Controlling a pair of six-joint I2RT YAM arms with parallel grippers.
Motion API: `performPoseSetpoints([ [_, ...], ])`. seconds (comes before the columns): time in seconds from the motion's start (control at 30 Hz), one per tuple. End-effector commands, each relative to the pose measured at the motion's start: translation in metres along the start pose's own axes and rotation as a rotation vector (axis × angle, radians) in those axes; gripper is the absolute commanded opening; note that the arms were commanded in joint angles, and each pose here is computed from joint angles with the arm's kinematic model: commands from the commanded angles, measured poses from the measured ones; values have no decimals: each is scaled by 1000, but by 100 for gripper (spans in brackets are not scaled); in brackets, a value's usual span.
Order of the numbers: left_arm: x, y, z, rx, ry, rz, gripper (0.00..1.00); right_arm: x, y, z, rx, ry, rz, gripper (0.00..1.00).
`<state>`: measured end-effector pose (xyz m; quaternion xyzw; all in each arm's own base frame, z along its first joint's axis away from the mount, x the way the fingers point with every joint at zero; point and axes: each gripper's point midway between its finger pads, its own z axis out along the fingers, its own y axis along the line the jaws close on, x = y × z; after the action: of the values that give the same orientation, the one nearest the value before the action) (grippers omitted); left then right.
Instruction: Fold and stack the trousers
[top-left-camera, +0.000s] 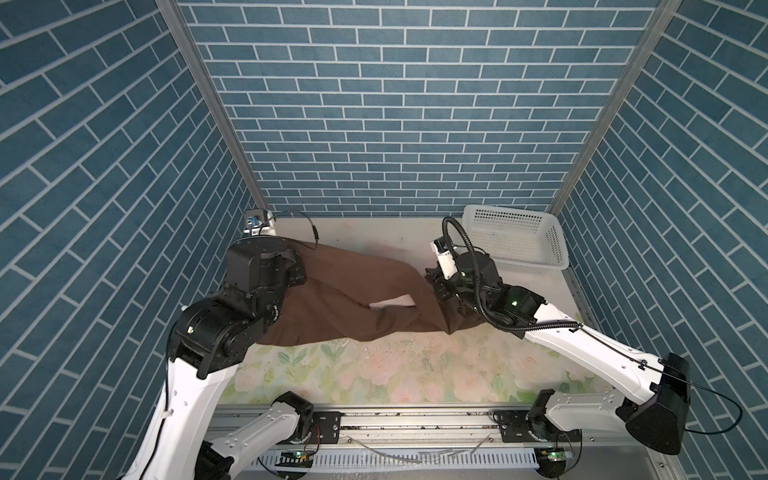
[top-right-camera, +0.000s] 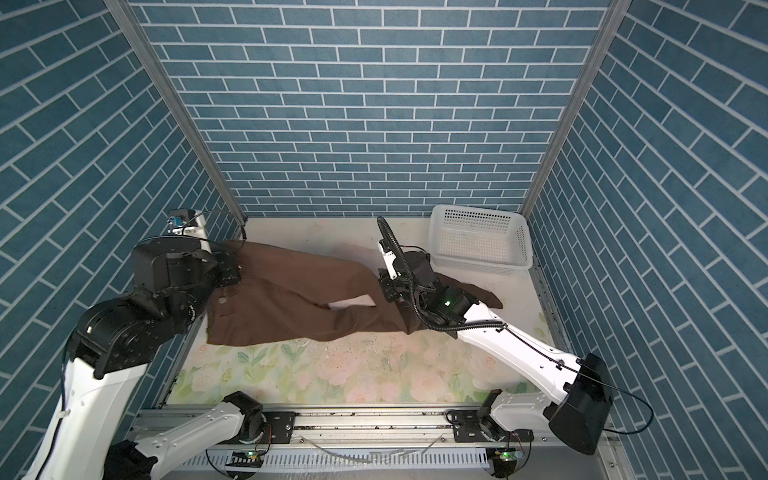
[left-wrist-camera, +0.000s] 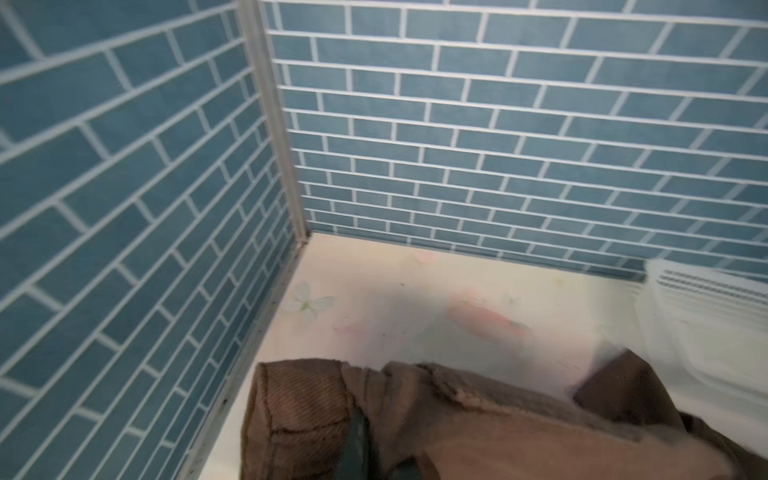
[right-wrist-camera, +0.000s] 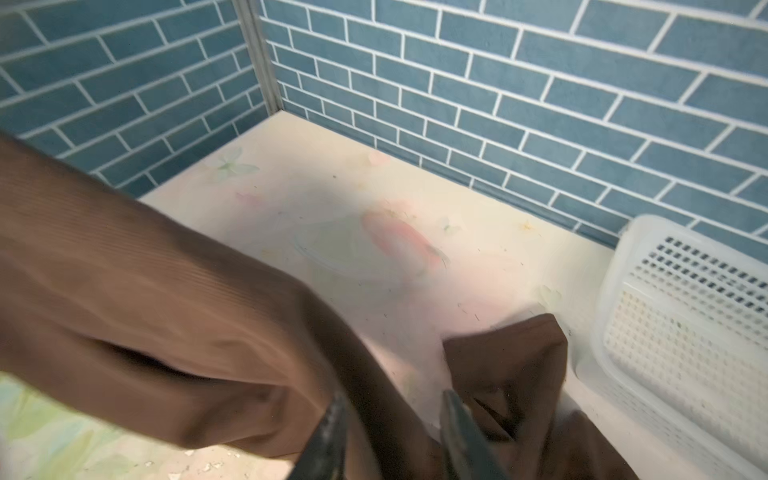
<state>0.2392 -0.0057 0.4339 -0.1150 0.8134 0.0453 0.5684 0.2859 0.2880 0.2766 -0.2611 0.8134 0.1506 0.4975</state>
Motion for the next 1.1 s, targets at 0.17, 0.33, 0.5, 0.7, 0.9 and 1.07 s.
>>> performPoseSetpoints([
  [0.17, -24, 36, -16, -153, -122, -95, 0, 95, -20, 14, 80, 263, 115, 70],
  [0.33, -23, 32, -14, -137, -122, -99, 0, 140, -22, 28, 72, 403, 251, 67],
  [0.5, -20, 29, -11, -125, -120, -101, 4, 157, -3, 54, -48, 479, 361, 66],
  [0.7, -18, 30, -12, -122, -117, -89, 5, 161, 2, 94, -115, 517, 495, 76],
  [0.9, -17, 34, -14, -134, -120, -70, 6, 162, -4, 121, -111, 472, 600, 44],
  [1.07, -18, 44, -21, -162, -135, -64, 6, 164, -40, 101, 30, 407, 627, 0],
])
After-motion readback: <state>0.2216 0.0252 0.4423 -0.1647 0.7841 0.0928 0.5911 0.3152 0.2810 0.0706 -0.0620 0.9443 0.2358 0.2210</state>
